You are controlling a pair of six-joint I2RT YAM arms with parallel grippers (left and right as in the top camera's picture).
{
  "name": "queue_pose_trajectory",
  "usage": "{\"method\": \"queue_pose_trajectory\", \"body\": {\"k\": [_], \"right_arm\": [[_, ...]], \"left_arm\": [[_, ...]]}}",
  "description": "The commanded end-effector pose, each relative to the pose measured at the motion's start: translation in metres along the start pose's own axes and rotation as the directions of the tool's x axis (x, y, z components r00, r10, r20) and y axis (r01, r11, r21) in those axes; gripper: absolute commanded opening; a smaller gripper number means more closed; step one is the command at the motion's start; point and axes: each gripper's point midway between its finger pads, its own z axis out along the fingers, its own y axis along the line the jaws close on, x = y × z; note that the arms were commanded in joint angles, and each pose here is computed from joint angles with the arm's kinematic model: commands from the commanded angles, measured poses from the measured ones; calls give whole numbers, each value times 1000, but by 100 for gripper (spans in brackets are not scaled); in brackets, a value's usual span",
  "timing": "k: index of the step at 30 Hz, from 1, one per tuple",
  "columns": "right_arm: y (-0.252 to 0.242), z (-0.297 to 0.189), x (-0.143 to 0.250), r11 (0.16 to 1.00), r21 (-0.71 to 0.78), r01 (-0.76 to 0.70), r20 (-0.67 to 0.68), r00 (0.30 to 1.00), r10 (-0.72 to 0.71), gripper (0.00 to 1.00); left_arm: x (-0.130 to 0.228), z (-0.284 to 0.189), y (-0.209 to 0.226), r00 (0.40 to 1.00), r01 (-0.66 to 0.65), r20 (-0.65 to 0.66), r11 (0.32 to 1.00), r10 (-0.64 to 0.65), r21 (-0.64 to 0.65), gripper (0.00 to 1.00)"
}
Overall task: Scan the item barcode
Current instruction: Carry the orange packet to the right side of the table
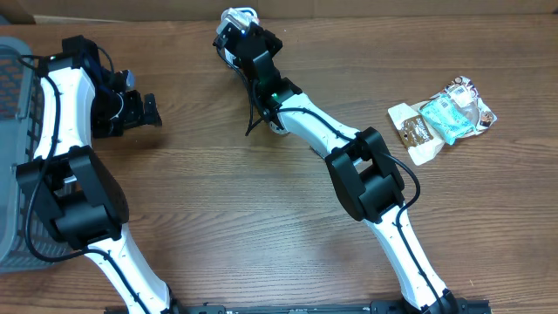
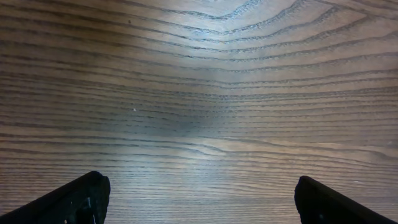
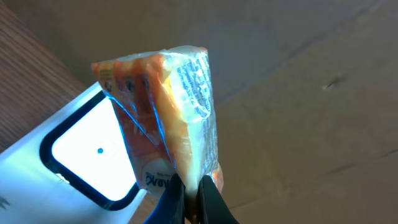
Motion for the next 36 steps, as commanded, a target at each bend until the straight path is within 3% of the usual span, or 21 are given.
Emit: {"method": "queue_pose_trajectory", "body": {"k": [1, 8, 15, 18, 23, 30, 33, 36], "right_arm": [[-18, -9, -19, 999, 32, 32, 15, 999, -32, 4], [-61, -37, -61, 1000, 2, 8, 79, 997, -8, 4], [-121, -98, -115, 956, -139, -257, 135, 952, 275, 4], [-144, -137, -133, 890, -246, -384, 118, 900, 420, 4], [-185, -208, -139, 693, -389, -607, -25, 759, 651, 4], [-250, -279, -68, 520, -228, -823, -274, 567, 777, 4], [-268, -289, 6, 456, -15, -890, -431, 417, 800, 4], [-268, -292, 68, 447, 147, -882, -547, 304, 780, 4]], "left_arm": [[-3, -8, -2, 1000, -7, 22, 1000, 7, -1, 100], [-3, -8, -2, 1000, -7, 22, 1000, 7, -1, 100], [-3, -8, -2, 1000, -7, 22, 1000, 7, -1, 100], [-3, -7, -2, 1000, -7, 22, 1000, 7, -1, 100], [-3, -8, -2, 1000, -7, 22, 1000, 7, -1, 99], [-3, -8, -2, 1000, -7, 22, 1000, 7, -1, 99], [-3, -8, -2, 1000, -7, 22, 1000, 7, -1, 100], [-3, -8, -2, 1000, -7, 22, 1000, 7, -1, 100]]}}
